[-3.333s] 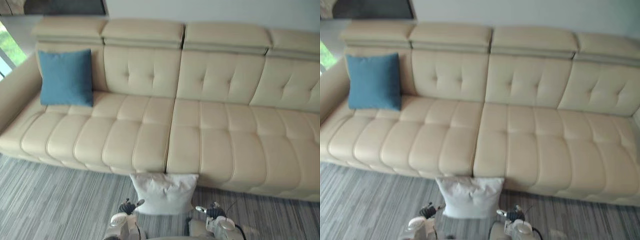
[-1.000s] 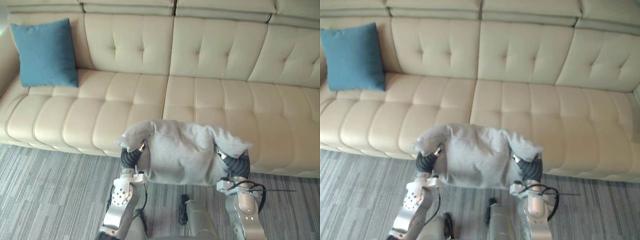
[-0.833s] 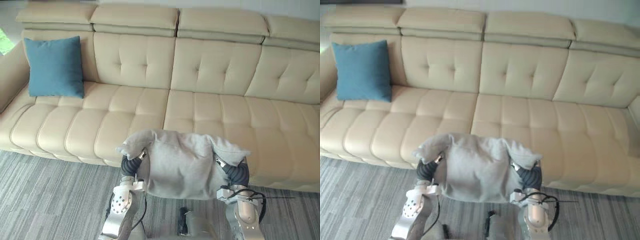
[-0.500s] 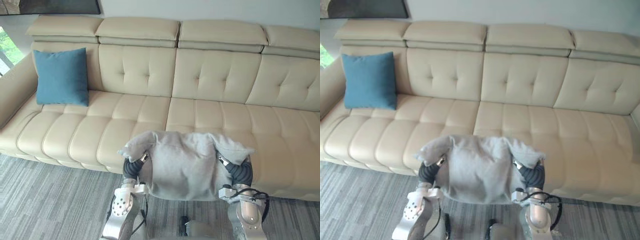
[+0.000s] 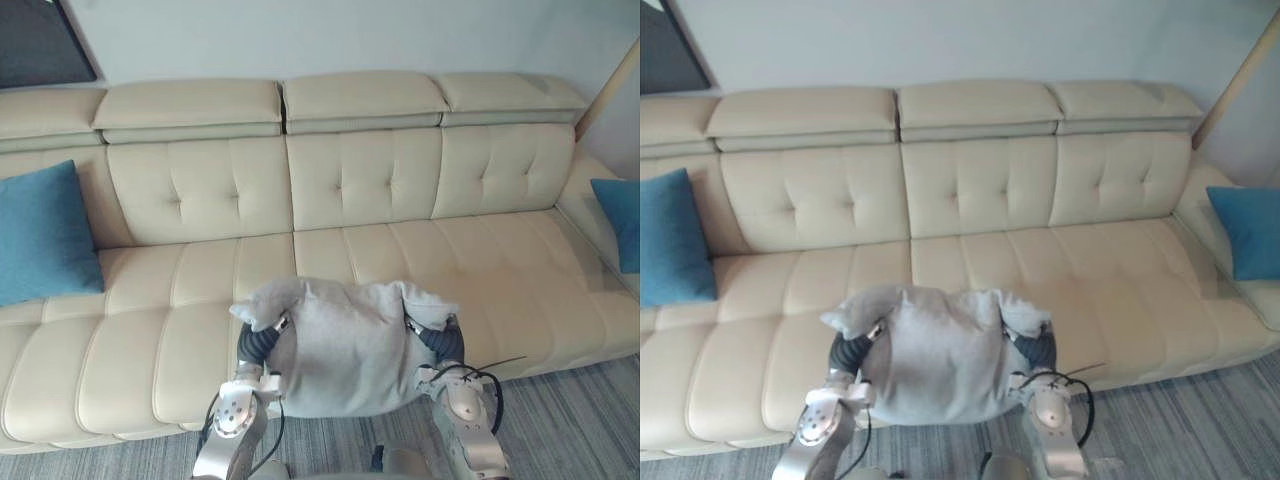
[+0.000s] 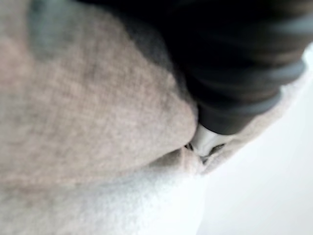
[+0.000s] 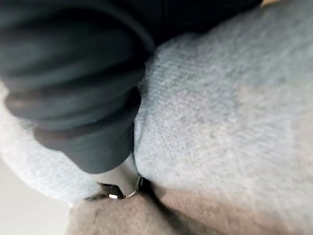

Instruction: Pick up cushions and gather them together orderly.

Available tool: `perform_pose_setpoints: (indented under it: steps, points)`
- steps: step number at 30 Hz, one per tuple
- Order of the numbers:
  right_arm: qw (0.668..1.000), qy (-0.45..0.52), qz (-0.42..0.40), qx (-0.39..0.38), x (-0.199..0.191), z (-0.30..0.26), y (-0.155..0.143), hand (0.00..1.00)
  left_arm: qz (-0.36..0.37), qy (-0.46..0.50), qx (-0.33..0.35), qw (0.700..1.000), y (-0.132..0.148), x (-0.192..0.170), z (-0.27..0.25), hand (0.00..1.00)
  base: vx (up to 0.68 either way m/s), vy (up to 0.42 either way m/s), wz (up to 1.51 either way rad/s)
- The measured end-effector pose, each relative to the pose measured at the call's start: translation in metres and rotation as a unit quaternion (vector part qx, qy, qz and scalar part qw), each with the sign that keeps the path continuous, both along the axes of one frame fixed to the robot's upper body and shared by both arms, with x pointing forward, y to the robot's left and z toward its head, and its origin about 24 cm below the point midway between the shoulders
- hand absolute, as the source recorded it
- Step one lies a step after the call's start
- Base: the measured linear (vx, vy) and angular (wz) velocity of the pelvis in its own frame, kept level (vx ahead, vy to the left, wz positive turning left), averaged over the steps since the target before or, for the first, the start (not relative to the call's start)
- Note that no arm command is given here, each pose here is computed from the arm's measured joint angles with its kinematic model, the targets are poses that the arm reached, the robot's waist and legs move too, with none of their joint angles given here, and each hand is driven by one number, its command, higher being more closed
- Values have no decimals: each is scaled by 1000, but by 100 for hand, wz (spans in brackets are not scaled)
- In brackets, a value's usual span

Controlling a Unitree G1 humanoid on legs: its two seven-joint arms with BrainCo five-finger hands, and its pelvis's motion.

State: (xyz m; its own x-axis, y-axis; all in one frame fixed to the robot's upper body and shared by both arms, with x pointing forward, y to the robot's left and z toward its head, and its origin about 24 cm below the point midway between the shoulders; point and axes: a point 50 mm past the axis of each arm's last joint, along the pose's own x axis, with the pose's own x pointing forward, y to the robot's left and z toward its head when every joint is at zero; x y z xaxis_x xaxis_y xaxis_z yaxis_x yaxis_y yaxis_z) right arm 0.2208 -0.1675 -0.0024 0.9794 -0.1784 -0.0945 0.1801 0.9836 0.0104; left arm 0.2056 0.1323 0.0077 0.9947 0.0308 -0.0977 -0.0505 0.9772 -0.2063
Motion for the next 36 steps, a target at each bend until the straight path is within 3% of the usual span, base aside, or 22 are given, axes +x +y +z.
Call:
perform_pose_setpoints:
  steps: [8, 14, 21, 26, 36]
  points:
    - [1000, 8, 0, -28, 6, 0, -15, 100, 6, 13, -21, 1000, -13, 4, -4, 100, 98, -126, 18]
    - [999, -29, 3, -15, 20, 16, -6, 100, 24, -11, -11, 1000, -7, 17, 8, 100, -8, 17, 32]
    - [988, -152, -3, -17, 85, 87, 16, 100, 65, -159, 22, 985, -7, 87, 88, 100, -130, -9, 15]
    - [963, -267, -28, -18, 115, 162, 26, 100, 103, -273, 17, 956, -10, 123, 163, 100, -167, -41, 7]
    - [910, -400, -98, -49, 145, 279, 28, 100, 153, -353, 22, 923, -17, 166, 262, 100, -44, -44, 8]
